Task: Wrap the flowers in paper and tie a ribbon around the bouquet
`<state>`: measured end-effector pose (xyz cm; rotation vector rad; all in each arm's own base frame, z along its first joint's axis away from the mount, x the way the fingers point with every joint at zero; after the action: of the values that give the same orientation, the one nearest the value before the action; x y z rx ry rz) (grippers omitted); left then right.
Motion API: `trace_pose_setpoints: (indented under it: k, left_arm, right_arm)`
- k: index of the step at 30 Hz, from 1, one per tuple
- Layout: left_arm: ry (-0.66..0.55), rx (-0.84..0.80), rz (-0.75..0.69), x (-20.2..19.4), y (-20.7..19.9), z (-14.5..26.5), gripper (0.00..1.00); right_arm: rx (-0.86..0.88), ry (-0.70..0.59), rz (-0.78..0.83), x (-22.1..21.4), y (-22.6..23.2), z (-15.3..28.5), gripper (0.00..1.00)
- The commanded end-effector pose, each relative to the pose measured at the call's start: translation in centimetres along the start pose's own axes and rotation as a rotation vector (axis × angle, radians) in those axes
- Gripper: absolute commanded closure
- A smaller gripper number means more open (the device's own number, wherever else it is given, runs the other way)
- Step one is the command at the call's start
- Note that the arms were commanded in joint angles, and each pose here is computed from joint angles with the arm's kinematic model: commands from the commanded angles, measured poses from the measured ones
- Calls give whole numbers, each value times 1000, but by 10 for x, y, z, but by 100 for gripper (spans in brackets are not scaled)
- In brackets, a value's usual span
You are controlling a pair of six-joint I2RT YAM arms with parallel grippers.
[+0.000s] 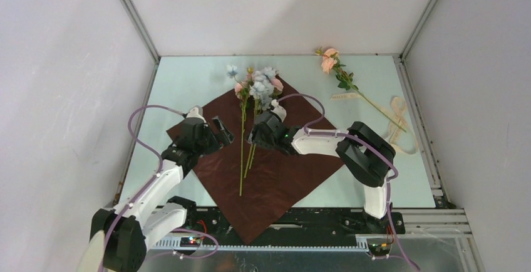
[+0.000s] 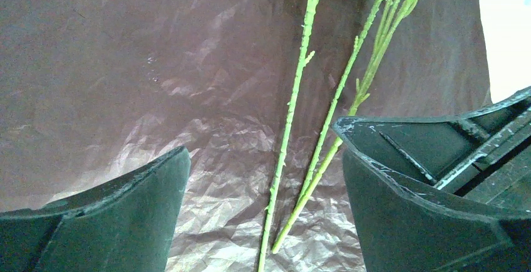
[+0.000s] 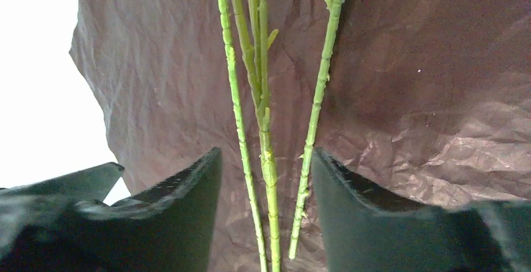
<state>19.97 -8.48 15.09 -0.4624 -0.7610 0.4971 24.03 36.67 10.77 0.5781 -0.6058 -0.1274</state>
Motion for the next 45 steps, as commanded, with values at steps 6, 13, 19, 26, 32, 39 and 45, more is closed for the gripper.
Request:
trace_pose_setpoints:
  k: [6,13,19,26,32,39,45]
  left_arm:
    - [-45,-38,-4,9,-9,1,2]
    - [-88,-81,-40,12,-10,10,2]
    - [-107,-97,-71,12,-8,16,2]
    - [-150,-106,-108,17,-10,24,2]
    - [-180,-100,-100,24,-14,18,2]
    - [-166,-76,-119,35,-23,5,2]
    - [-127,-42,-117,34,-23,-5,2]
  right_arm:
    - [45,-347,272,76,29,80,10]
    - [-114,-736,1015,207,-13,194,1]
    - [-155,-488,1314,260,-129,212,1]
    - [-90,-234,1289,289,-264,223,1]
    - [-103,-39,984,335,-336,186,18]
    - [-97,-61,914,377,-349,102,15]
    - [-222,7,1002,382,-364,20,13]
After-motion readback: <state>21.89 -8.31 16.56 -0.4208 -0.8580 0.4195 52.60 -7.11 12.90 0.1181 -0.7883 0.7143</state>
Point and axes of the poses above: each gripper's point midway between its finger pads, its own z axis back along the fingers, its own y axis along the line the jaws close on, x = y × z, the point moved 9 cm from there along z, back along the fingers, and after that the axes turned 8 degrees about z, right-handed, at the moved point
